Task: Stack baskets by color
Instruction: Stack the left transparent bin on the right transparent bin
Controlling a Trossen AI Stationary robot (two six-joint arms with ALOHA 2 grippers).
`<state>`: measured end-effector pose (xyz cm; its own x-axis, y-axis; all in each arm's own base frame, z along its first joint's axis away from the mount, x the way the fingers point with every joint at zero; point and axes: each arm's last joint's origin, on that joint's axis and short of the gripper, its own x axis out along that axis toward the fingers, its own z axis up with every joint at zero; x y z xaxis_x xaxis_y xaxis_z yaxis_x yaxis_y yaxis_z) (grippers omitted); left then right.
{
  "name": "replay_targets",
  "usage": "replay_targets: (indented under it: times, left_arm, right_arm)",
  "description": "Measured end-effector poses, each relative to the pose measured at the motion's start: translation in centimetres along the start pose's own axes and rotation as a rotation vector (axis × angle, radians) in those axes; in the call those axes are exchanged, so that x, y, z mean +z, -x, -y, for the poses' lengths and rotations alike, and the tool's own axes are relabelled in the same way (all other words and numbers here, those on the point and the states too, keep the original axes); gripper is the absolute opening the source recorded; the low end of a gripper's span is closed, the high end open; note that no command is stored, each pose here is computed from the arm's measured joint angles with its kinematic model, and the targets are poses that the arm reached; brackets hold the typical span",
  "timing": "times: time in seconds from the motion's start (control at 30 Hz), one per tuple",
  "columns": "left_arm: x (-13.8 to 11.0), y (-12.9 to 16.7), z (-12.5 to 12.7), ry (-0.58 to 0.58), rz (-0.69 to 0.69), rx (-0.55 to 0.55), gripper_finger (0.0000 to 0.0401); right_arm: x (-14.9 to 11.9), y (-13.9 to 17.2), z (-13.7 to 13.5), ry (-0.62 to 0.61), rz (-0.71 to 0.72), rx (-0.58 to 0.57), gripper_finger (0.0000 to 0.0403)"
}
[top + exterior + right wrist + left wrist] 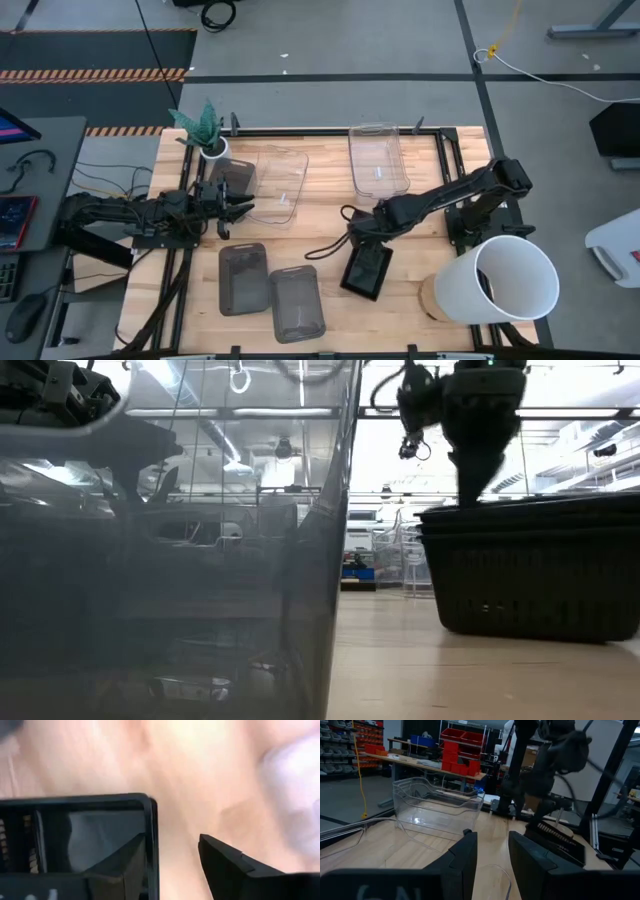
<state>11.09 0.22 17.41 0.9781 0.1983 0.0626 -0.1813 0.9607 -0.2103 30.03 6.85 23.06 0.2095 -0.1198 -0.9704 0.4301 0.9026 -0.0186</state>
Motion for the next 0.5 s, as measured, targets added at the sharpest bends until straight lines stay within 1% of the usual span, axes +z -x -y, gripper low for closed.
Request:
replay_targets:
  times: [0.07,0.13,0.27,0.37,0.43,0.5]
  left_arm:
    - [0.0,0.0,0.0,0.0,0.0,0.0,0.0119]
    - [0.0,0.0,0.0,0.0,0.0,0.0,0.0119]
    - [0.0,0.0,0.0,0.0,0.0,0.0,0.0119]
    - [0.0,0.0,0.0,0.0,0.0,0.0,0.0119]
    - [0.0,0.0,0.0,0.0,0.0,0.0,0.0119]
    - [0.0,0.0,0.0,0.0,0.0,0.0,0.0119]
  right_arm:
    - [-0.1,0.8,0.0,0.033,0.079,-0.039,0.0191]
    - [-0.4,1.2,0.1,0.056,0.124,-0.07,0.0191]
    - [-2.2,0.0,0.9,0.075,0.106,-0.095,0.019]
    - [-3.9,-1.1,1.8,0.073,0.094,-0.073,0.019]
    - [-4.8,-1.3,2.2,0.069,0.168,-0.05,0.019]
    - [-5.4,-1.1,2.3,0.075,0.302,0.004,0.0189]
